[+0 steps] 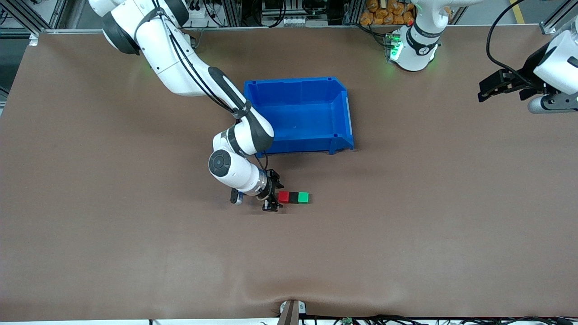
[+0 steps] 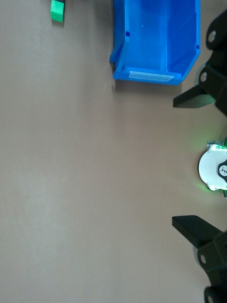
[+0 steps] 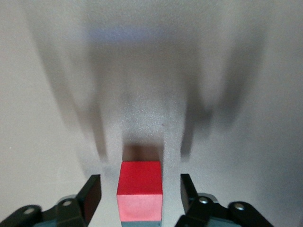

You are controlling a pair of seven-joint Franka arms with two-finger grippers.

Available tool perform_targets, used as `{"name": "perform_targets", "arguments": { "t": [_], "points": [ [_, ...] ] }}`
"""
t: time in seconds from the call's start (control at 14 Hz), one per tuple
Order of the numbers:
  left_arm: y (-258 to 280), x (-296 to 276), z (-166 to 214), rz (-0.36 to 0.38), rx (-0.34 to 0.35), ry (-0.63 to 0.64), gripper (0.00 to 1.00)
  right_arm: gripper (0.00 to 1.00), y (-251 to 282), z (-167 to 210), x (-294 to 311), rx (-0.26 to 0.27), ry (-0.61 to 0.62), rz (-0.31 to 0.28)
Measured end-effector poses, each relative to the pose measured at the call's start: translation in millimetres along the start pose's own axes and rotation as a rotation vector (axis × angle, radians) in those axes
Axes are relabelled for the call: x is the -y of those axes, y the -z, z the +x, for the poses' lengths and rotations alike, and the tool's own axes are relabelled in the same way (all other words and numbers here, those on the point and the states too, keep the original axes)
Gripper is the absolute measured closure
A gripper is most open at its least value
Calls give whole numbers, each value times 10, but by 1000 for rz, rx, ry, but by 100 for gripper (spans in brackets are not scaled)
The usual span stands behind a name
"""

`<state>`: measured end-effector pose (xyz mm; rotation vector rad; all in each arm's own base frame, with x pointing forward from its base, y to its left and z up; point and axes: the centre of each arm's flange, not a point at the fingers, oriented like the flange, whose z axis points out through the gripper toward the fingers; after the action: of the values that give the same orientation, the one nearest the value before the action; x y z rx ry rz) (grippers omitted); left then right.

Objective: Attach green and red cubes to black cube
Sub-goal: 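Open the right gripper to release the red cube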

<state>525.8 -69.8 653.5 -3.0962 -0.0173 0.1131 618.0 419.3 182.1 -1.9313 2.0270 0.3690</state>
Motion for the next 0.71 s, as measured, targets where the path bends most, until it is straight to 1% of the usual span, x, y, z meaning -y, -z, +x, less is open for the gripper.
{"name": "perform_targets", "arguments": {
  "t": [0.14, 0.21, 0.43, 0.71],
  "points": [
    [15, -89, -15, 1, -4, -17, 0, 4, 8, 0, 10, 0, 1, 2],
    [18, -133, -22, 2, -4, -25, 0, 0, 14, 0, 15, -1, 2, 4],
    [50, -244, -45, 3, -11, -46, 0, 0, 33, 1, 37, -12, 18, 13],
    [51, -191, -34, 2, -12, -36, 0, 0, 93, 4, 100, -13, 24, 29]
  ]
}}
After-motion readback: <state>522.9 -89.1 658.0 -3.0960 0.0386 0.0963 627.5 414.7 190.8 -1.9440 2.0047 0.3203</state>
